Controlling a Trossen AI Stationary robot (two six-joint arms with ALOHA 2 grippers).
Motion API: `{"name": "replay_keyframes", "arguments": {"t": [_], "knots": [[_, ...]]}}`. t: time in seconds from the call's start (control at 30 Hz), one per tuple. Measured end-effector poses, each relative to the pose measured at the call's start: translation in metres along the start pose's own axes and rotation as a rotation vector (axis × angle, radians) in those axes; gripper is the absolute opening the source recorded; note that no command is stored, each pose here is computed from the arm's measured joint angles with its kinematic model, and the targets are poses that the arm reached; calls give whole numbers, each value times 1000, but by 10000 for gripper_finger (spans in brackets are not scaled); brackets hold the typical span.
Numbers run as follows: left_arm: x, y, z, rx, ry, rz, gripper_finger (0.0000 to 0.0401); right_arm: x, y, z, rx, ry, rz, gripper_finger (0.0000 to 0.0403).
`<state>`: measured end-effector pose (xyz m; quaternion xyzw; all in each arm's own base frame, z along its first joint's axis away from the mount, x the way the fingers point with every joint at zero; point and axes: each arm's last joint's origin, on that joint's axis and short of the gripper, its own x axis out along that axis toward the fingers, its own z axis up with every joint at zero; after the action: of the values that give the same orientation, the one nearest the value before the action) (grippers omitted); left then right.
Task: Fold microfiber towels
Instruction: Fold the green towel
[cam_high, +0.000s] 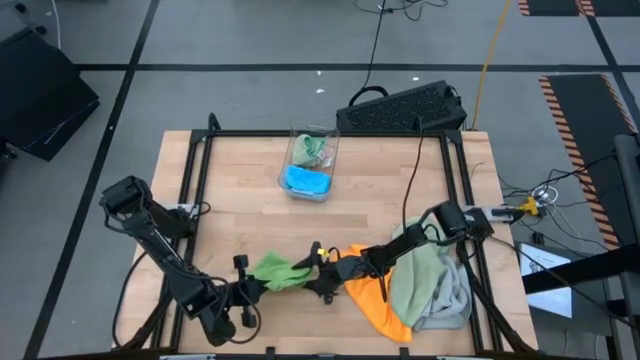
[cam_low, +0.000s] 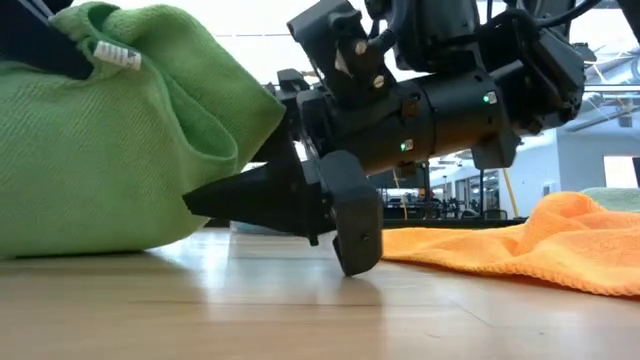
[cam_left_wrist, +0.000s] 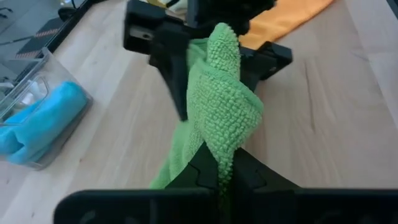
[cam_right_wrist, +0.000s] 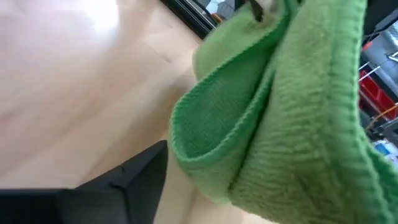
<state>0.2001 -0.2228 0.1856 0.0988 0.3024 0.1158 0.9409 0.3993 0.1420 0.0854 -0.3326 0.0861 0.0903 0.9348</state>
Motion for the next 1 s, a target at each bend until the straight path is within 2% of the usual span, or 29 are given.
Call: {"name": "replay_keyframes", "arguments": {"t": [0.13, 0.3, 0.43, 0.6, 0.77, 0.87, 1.0], "knots": [[3, 1, 3, -4, -9, 2, 19, 0, -1, 5, 59, -46, -23, 203], [8, 1, 10, 7, -32, -6, 10, -3, -1, 13, 64, -78, -36, 96], [11, 3, 11, 35, -32, 1, 9, -11, -11, 28, 89, -74, -19, 15], [12, 7, 8, 43, -6, 29, 23, -28, -25, 41, 145, 35, 52, 22], [20, 13, 13, -72, -12, 68, 33, -44, -36, 46, 213, 117, 73, 8], [24, 16, 14, -132, 15, 59, 71, -53, -42, 49, 236, 153, 47, 5], [28, 18, 17, -156, -7, 81, 153, -57, -47, 53, 254, 150, 42, 8]]}}
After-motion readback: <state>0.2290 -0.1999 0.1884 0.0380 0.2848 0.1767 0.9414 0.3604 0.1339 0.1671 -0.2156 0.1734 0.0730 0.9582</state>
